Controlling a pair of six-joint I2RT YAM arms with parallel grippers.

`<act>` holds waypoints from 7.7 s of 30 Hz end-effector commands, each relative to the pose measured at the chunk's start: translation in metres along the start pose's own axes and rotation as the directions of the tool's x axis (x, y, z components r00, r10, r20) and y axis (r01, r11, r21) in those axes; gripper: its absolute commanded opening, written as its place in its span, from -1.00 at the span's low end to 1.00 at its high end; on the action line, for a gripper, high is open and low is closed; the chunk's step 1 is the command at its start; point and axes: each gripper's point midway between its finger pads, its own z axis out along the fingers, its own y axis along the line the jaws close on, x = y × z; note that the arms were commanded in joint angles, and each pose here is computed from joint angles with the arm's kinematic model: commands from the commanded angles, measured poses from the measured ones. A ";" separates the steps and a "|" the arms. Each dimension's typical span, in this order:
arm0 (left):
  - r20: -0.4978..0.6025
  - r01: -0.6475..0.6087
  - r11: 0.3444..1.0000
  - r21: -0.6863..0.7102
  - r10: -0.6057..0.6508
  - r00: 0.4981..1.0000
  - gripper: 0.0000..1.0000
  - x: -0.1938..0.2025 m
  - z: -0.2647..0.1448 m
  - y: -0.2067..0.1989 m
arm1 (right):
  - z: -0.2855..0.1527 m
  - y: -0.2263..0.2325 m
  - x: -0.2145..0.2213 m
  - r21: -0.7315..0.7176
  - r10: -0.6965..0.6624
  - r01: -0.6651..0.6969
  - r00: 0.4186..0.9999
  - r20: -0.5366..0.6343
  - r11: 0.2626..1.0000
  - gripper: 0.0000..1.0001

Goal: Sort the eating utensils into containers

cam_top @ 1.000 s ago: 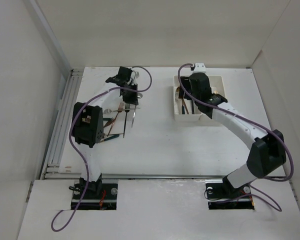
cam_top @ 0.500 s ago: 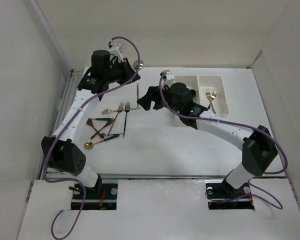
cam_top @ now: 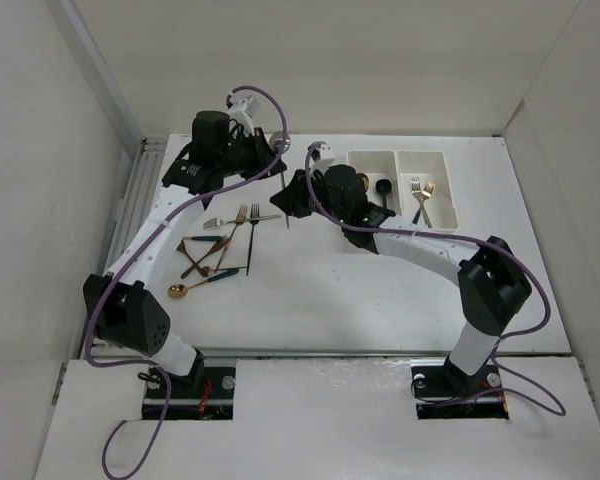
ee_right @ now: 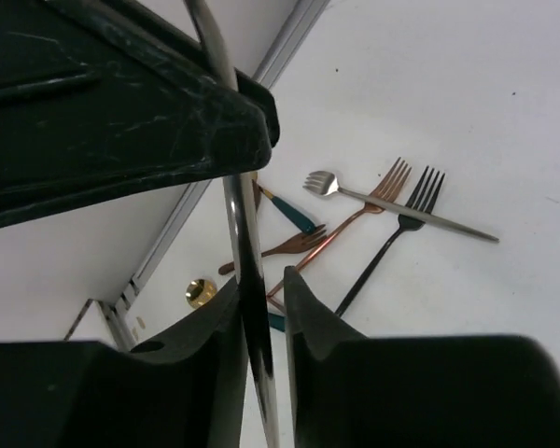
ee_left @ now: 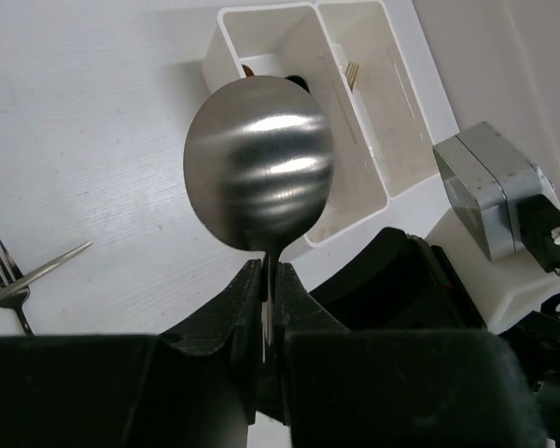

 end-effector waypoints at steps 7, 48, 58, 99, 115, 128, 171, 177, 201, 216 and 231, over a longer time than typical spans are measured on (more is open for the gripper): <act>0.066 -0.042 0.999 -0.005 0.043 0.997 0.06 -0.006 -0.018 -0.006 | -0.002 0.012 -0.055 0.037 -0.029 0.022 0.980 0.198 0.999 -1.00; -0.221 0.024 0.757 -0.653 -0.220 0.950 0.45 0.096 -0.043 0.267 | -0.090 -0.251 -0.079 0.674 -0.236 0.332 0.943 -0.233 0.660 0.14; -0.174 0.108 0.693 -0.713 -0.324 0.930 0.45 0.115 -0.080 0.298 | -0.023 -0.113 -0.026 0.239 -0.523 0.599 0.793 -0.312 0.765 0.43; -0.262 0.137 0.642 -0.755 -0.486 0.834 -1.00 0.192 -0.107 0.316 | -0.017 -0.043 0.033 0.166 -0.531 0.601 0.781 -0.328 0.781 0.43; -0.027 0.022 0.931 -0.363 -0.035 0.999 -1.00 0.039 -0.120 0.170 | -0.008 0.049 0.012 -0.081 -0.320 0.311 0.934 -0.159 0.947 0.45; 0.127 -0.013 0.987 -0.158 0.033 0.991 -1.00 0.006 -0.098 0.088 | 0.010 0.157 0.000 -0.576 -0.022 -0.017 0.998 -0.060 0.817 0.97; 0.205 0.377 0.733 -0.566 -0.318 0.926 0.64 0.056 -0.102 0.211 | -0.036 -0.098 -0.076 0.282 -0.100 0.097 0.995 -0.001 0.954 -1.00; 0.145 0.436 0.644 -0.628 -0.453 0.880 0.64 0.093 -0.080 0.246 | -0.102 -0.200 -0.086 0.598 -0.103 0.113 0.993 -0.051 0.793 -1.00; 0.063 0.403 0.460 -0.791 -0.595 0.801 0.21 0.155 -0.063 0.303 | -0.116 -0.267 -0.026 0.653 0.035 0.195 0.946 -0.321 0.732 0.11; 0.015 0.377 0.415 -0.828 -0.655 0.755 -0.14 0.184 -0.056 0.323 | -0.111 -0.240 -0.078 0.648 -0.028 0.173 0.973 -0.228 0.741 0.11; 0.039 0.375 0.345 -0.860 -0.689 0.724 -1.00 0.210 -0.086 0.363 | -0.127 -0.216 -0.096 0.625 -0.080 0.175 0.981 -0.178 0.761 0.11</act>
